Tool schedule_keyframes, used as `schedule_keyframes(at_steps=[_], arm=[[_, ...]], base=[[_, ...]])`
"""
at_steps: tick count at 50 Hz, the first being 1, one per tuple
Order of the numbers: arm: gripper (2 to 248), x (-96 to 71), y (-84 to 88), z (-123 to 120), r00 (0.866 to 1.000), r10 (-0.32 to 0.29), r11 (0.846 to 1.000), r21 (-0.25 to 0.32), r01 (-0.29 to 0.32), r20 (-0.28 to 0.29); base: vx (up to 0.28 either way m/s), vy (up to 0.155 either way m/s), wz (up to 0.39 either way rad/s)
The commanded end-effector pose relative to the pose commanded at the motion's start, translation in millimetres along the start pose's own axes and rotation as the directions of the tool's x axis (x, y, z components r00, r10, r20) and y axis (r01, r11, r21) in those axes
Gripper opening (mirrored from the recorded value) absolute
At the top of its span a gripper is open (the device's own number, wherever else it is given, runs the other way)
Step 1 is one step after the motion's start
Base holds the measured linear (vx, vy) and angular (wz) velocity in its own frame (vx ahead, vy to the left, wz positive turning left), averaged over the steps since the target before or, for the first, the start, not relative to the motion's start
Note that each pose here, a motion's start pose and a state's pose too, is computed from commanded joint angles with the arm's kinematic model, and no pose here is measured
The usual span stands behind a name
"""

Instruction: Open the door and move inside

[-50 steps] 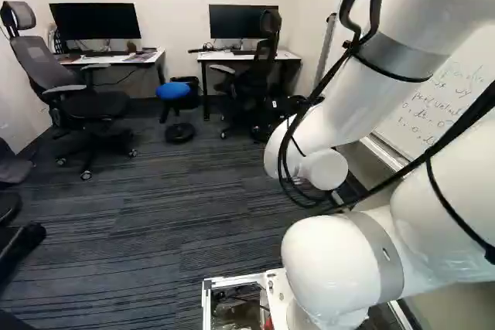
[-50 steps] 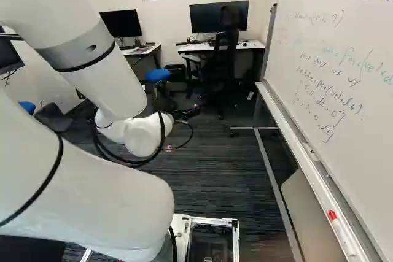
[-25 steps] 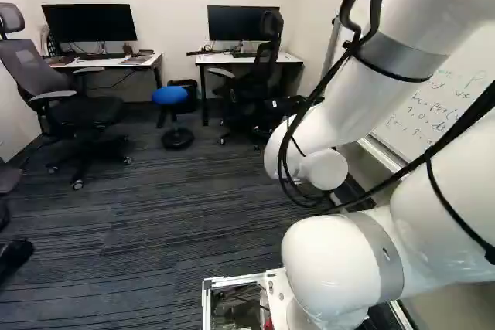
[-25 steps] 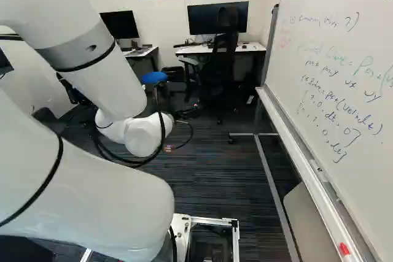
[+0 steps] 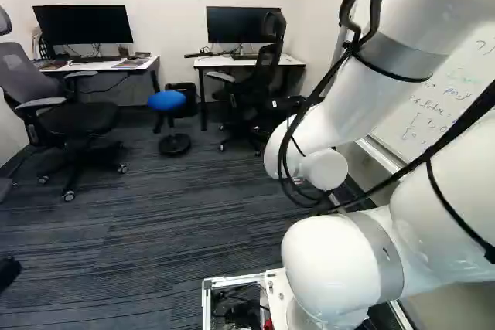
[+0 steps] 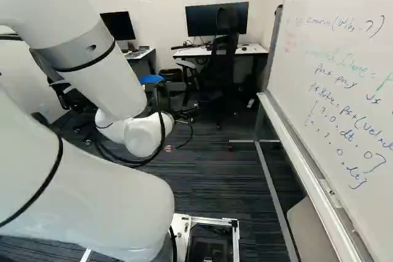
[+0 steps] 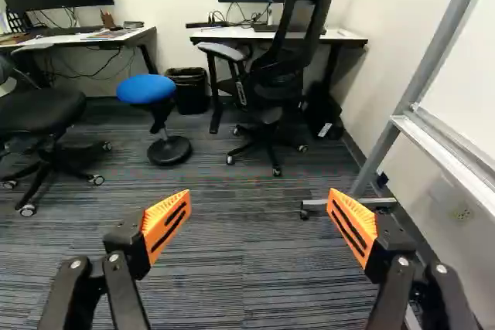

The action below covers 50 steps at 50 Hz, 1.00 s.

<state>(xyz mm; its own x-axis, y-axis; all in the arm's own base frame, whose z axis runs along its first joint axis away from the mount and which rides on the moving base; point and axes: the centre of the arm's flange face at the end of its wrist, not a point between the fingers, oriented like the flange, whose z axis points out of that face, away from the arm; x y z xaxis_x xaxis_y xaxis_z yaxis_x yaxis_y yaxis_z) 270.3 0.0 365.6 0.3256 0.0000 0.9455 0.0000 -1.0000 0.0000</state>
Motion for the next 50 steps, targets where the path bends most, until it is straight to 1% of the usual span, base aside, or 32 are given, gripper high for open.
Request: schedule_keyframes(at_steps=[35,50], arm=[[247,0.0,0.0,0.0,1.0,0.0,1.0,0.0,0.0,0.0],[247,1.5,0.0,2.8,1.0,0.0,1.0,0.0,0.0,0.002]], base=[[0.183,-0.001,-0.013],[0.104,-0.001,-0.013]])
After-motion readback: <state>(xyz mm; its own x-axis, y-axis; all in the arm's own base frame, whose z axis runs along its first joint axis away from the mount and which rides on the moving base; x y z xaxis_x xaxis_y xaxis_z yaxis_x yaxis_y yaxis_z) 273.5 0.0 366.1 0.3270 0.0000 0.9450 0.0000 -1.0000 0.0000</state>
